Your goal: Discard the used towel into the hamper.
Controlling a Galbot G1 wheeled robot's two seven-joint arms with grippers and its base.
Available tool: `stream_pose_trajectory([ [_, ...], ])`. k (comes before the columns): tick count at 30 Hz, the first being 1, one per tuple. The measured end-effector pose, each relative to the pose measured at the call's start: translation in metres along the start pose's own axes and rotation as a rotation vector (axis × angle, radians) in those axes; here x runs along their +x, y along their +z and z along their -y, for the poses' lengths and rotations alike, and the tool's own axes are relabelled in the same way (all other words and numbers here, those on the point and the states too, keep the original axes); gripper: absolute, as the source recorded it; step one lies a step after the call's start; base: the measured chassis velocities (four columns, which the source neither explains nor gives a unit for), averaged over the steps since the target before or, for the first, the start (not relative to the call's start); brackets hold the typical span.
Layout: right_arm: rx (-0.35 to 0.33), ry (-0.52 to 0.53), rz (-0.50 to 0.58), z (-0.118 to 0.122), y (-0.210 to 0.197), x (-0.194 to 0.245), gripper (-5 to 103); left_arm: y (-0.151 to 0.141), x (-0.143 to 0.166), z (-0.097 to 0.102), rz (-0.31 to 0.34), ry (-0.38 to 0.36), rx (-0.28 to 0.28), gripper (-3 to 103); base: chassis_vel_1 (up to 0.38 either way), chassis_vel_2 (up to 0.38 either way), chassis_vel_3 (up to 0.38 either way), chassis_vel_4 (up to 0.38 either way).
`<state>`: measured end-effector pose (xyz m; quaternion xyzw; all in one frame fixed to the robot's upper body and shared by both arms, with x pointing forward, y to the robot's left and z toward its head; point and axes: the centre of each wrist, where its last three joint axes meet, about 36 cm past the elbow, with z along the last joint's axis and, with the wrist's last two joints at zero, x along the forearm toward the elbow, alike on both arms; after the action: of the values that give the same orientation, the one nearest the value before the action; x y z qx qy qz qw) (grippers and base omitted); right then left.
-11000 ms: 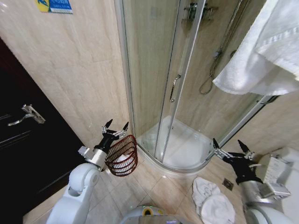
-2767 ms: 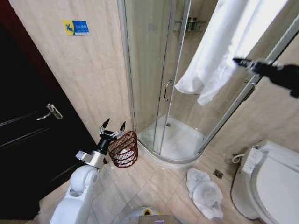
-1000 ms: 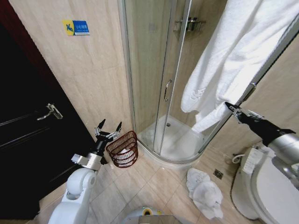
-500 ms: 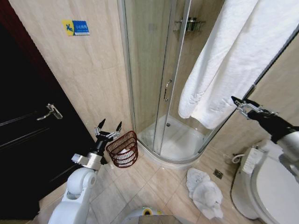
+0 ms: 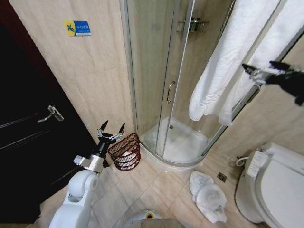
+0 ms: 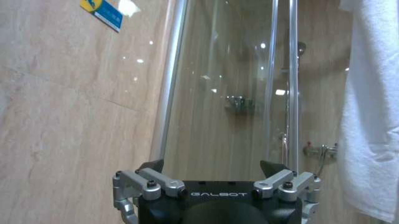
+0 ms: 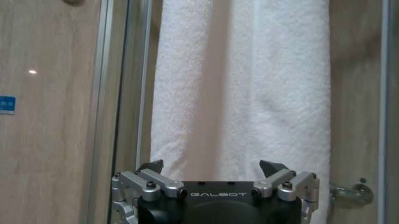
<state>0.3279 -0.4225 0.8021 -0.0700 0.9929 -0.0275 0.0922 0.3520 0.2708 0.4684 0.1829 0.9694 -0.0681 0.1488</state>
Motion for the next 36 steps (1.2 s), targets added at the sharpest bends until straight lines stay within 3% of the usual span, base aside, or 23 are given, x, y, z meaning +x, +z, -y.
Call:
stream_pose_trajectory([
  [4, -0.052, -0.059, 0.006, 0.016, -0.005, -0.010, 100, -0.002, -0.005, 0.001, -0.001, 0.013, 0.001, 100, 0.000, 0.000, 0.000, 0.000],
  [5, -0.068, -0.100, 0.009, 0.031, -0.009, -0.020, 100, -0.002, -0.009, 0.001, -0.002, 0.024, 0.004, 100, 0.000, 0.000, 0.000, 0.000],
  [16, -0.051, -0.161, -0.011, 0.048, -0.022, -0.042, 100, 0.001, -0.010, -0.004, -0.009, 0.026, 0.011, 100, 0.000, 0.000, 0.000, 0.000],
  [25, -0.025, -0.040, -0.009, 0.049, -0.026, -0.036, 100, 0.002, -0.010, -0.002, -0.004, 0.027, 0.017, 100, 0.000, 0.000, 0.000, 0.000],
  [30, 0.034, 0.096, -0.012, 0.015, -0.019, -0.016, 100, 0.005, -0.010, 0.000, -0.008, 0.031, 0.017, 100, 0.000, 0.000, 0.000, 0.000],
  [33, 0.117, 0.256, -0.030, -0.012, -0.009, -0.001, 100, 0.006, -0.009, 0.000, -0.011, 0.030, 0.016, 100, 0.000, 0.000, 0.000, 0.000],
  [36, 0.131, 0.319, -0.042, -0.014, -0.005, 0.002, 100, 0.006, -0.008, -0.001, -0.012, 0.028, 0.013, 100, 0.000, 0.000, 0.000, 0.000],
])
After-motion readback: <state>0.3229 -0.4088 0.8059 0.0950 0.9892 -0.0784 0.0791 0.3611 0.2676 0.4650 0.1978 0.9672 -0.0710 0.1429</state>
